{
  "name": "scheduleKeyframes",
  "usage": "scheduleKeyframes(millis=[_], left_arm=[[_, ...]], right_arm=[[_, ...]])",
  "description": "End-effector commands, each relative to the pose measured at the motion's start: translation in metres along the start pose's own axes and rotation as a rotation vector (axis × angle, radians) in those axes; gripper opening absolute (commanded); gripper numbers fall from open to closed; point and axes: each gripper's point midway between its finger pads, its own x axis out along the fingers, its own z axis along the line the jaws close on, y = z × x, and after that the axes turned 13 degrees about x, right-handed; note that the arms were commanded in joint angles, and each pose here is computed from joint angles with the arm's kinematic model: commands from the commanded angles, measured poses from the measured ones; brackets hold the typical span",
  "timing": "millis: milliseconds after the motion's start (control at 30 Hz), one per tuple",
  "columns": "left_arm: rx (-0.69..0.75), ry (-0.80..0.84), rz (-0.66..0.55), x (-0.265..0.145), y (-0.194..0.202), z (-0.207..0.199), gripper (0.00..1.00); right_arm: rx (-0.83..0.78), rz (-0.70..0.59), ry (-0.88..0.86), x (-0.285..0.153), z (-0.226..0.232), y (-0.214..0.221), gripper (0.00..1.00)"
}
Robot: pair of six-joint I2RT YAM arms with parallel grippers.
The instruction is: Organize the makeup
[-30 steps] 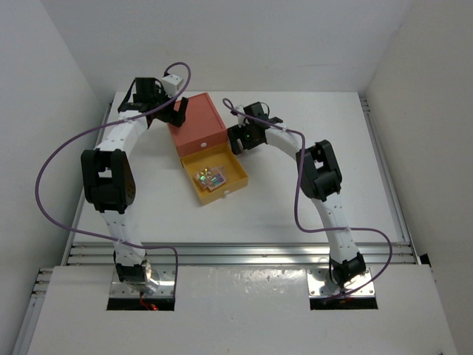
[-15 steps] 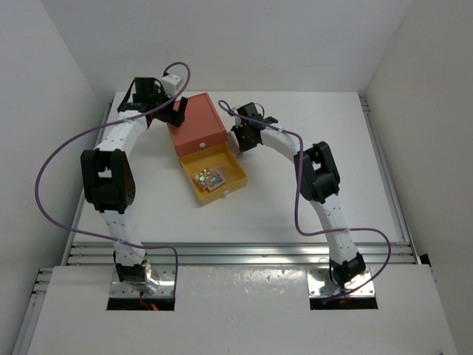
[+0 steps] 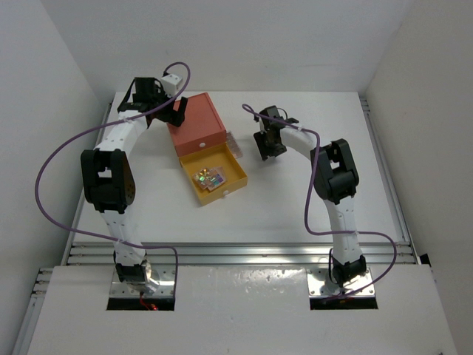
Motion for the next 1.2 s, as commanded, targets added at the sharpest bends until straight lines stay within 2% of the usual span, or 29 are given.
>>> scheduleKeyframes(millis=[0,233,300,467,667,833,933,967,1000,1167], left_arm=[[-0.005,0.015,0.11,0.002,0.035,-0.003,0.97],[-0.003,0.01,0.103,-0.001,0.032,-0.002,0.97],[-0.005,0.015,0.11,0.0,0.035,-0.004,0.97],[-0.007,0.02,0.118,0.0,0.039,-0.006,0.97],[-0.016,0.019,0.118,0.0,0.039,-0.006,0.97],[-0.019,0.032,0.12,0.001,0.041,-0.01,0.97],[-0.019,0.032,0.12,0.001,0.041,-0.01,0.97],[-0.028,0.031,0.121,0.001,0.041,-0.01,0.97],[-0.028,0.031,0.121,0.001,0.041,-0.01,0.97],[-0.026,0.027,0.113,0.0,0.038,-0.008,0.97]], right_arm=[[-0.036,-0.095,-0.119,-0.021,0.028,-0.024,0.51],[-0.015,-0.194,-0.353,-0.039,0.092,-0.06,0.52],[-0.024,-0.19,-0.37,-0.034,0.103,-0.058,0.52],[0.035,-0.22,-0.396,-0.023,0.117,-0.066,0.43],[0.063,-0.18,-0.389,0.009,0.124,-0.061,0.41],[0.006,-0.13,-0.261,0.027,0.115,-0.044,0.37],[-0.013,-0.157,-0.197,0.027,0.11,-0.055,0.33],[-0.019,-0.108,-0.161,0.027,0.102,-0.044,0.31],[-0.024,-0.117,-0.126,0.022,0.098,-0.048,0.27],[-0.065,-0.005,0.013,0.009,0.063,-0.018,0.23]])
